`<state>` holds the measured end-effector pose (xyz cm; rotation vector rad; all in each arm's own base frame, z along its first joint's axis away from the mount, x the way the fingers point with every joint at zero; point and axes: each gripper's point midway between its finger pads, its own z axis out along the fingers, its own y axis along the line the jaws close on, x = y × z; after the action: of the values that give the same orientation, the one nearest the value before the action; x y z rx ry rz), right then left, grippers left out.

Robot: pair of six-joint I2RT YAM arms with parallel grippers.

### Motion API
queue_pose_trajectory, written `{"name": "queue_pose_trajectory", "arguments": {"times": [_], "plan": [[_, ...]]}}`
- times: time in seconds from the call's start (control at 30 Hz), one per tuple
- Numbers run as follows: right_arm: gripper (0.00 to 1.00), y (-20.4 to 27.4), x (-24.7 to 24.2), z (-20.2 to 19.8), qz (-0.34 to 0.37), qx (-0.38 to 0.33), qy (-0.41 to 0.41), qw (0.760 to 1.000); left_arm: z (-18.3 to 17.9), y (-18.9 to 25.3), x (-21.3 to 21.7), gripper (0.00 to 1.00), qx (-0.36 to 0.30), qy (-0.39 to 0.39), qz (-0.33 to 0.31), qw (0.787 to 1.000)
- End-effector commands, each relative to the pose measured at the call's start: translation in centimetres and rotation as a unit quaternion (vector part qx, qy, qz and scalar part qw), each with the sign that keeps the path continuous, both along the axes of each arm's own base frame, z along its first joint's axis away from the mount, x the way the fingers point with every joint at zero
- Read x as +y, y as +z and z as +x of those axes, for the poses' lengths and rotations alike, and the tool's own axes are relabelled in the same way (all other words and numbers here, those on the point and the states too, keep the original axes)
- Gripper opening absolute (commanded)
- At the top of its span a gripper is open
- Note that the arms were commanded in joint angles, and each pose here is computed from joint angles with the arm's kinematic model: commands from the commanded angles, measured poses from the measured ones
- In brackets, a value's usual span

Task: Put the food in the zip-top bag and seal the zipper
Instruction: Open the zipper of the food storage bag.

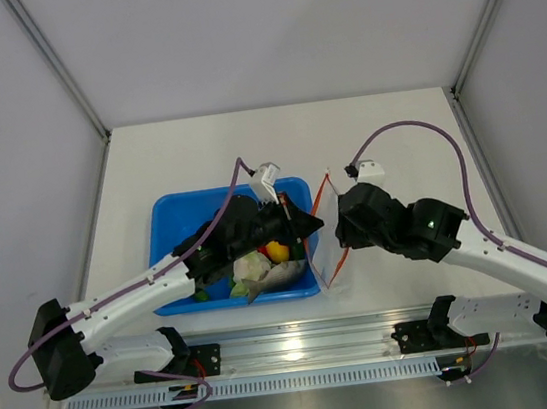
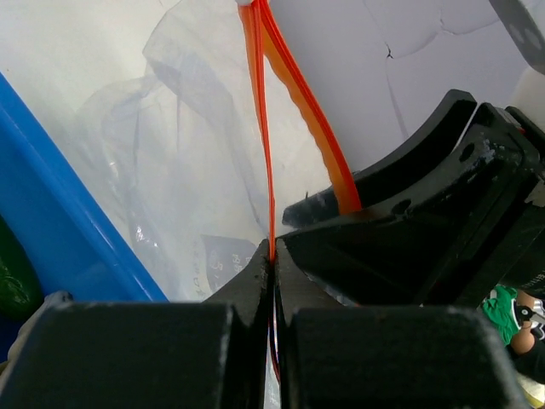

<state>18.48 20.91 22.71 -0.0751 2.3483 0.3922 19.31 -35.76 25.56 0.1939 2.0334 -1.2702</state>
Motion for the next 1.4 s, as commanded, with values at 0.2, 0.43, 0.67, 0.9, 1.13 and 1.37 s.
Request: {"name": "queue_pose_trajectory", "arguments": {"times": [0.2, 0.43, 0.67, 0.9, 1.13, 1.37], "plan": [[0.0, 1.9, -1.7, 0.8, -0.004, -0.038, -0.031, 0.999, -1.0, -0.8, 1.5, 0.01, -0.011, -0.029, -0.015, 0.999], [0.0, 0.1, -2.2, 1.3, -0.061, -0.022, -0.035, 0.997, -1.7, -2.4, 1.5, 0.04, -0.005, -0.056, 0.012, 0.998], [0.0, 0.6, -2.4, 1.3, -0.049, -0.033, -0.032, 0.998, -1.4, -2.4, 2.5, 0.25, -0.02, -0.035, 0.019, 0.999], [0.0, -0.5, -2.7, 1.4, -0.075, -0.021, -0.037, 0.996, -0.7, -0.9, 4.9, 0.77, -0.06, 0.01, 0.031, 0.998], [0.0, -1.0, -3.6, 1.6, -0.092, -0.028, -0.042, 0.995, 0.9, 0.8, 9.9, 0.86, -0.091, 0.094, 0.105, 0.986], [0.0, -1.8, -4.1, 1.8, -0.107, -0.02, -0.042, 0.993, 2.0, -1.1, 15.0, 0.95, -0.046, 0.165, 0.145, 0.974]]}}
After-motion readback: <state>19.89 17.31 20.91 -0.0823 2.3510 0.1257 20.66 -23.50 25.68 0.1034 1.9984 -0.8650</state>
